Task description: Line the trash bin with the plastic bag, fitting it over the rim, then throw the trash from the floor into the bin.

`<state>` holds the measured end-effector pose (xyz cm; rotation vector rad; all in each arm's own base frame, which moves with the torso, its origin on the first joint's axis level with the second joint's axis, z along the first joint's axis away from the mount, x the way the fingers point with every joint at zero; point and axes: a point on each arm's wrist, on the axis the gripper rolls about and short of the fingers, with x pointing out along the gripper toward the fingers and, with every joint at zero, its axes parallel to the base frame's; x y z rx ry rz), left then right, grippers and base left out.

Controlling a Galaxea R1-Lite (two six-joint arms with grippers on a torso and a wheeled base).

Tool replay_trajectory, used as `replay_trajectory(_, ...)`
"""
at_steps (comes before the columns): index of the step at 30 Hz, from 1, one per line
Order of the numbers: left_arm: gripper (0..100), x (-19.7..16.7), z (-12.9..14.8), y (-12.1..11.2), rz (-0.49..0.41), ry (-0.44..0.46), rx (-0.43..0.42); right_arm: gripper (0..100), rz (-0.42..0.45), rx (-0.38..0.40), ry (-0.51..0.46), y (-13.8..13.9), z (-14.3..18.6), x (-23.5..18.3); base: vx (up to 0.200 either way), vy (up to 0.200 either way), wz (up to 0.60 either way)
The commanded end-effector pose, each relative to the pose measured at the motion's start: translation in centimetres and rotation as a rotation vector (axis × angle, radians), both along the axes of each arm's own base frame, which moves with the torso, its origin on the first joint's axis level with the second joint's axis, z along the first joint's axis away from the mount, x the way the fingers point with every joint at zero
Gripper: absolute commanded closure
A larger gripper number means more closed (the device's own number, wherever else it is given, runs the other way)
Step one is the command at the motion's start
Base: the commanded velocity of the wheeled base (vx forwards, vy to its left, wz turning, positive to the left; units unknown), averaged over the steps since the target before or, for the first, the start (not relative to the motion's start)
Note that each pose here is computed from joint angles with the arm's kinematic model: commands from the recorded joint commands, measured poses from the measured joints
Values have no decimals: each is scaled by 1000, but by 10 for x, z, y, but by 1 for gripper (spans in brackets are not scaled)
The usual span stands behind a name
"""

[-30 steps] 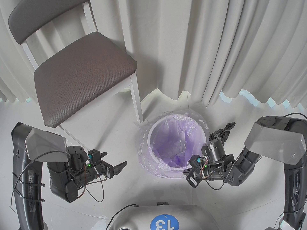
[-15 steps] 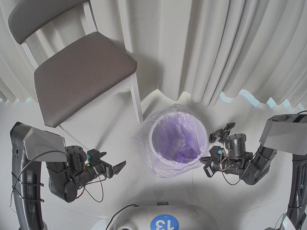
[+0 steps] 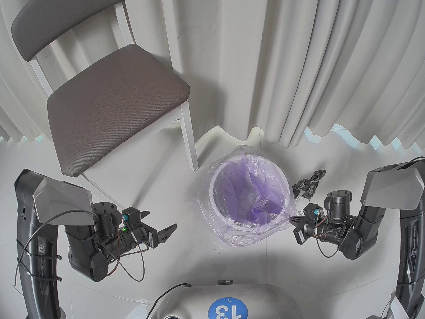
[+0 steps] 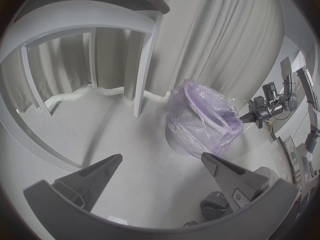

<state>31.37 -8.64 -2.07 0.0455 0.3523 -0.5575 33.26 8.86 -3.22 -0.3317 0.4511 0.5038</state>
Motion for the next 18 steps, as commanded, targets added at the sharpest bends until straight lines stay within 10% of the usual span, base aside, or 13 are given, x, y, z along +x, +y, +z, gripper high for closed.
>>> replay_trajectory(1, 0, 1, 2, -2, -4, -23, -6, 100, 2, -6, 48, 1, -24, -1, 0, 0, 0)
replay_trajectory(18, 0, -2, -3, -13, -20, -9, 1, 100, 20, 70, -5, 24, -31, 14, 0, 0, 0)
